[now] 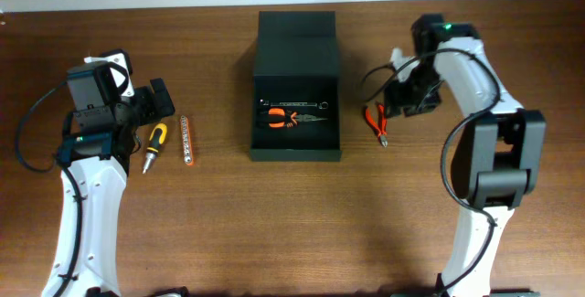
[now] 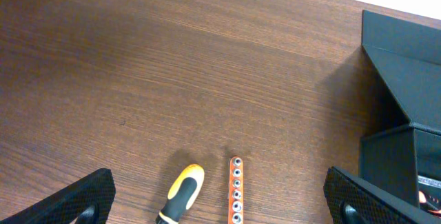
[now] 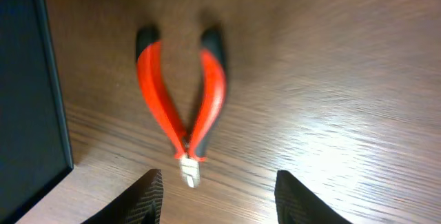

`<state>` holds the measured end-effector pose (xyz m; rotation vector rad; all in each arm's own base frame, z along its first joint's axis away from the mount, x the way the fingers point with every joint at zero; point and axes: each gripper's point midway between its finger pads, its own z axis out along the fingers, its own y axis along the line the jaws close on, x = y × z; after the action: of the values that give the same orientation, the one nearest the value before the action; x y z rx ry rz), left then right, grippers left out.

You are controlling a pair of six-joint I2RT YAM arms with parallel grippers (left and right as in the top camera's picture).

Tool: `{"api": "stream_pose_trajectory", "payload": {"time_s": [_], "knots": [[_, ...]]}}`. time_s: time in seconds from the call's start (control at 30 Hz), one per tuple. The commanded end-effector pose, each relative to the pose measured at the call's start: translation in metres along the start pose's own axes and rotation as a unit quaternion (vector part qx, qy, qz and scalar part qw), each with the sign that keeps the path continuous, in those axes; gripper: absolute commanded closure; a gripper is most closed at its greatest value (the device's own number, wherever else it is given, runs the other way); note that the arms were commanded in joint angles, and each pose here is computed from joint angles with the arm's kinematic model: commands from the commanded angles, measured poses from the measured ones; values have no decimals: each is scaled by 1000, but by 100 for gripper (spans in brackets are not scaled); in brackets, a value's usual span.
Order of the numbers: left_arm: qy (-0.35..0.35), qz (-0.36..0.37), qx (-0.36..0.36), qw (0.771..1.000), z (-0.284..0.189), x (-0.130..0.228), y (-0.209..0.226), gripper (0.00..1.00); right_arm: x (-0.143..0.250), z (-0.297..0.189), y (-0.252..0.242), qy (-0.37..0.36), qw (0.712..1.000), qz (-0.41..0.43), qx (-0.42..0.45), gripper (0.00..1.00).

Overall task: Pack container
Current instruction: 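Lower the right gripper and grasp the red pliers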

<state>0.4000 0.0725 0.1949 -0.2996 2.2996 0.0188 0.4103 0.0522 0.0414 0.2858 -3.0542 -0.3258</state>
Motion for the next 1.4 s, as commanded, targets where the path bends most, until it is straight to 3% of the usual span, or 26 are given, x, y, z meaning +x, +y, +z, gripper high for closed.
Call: {"api": "stream_pose_trajectory", "payload": {"time_s": [0.0,0.2,0.7,1.17,1.37], "knots": [[-10,-7,-3,1000,-3,-9,2,1,11,11,9,20,1000,-6,12,49],[-10,-7,-3,1000,-3,-9,2,1,13,22,5,31,995,-23,87,49],[-11,-7,-3,1000,-3,-9,2,1,15,50,9,20,996,6,90,50],[-10,-7,-3,1000,-3,-9,2,1,21,62,24,30,995,-17,94,57],[-10,-7,-3,1000,-3,-9,2,1,22,63,27,30,995,-19,94,68]]}}
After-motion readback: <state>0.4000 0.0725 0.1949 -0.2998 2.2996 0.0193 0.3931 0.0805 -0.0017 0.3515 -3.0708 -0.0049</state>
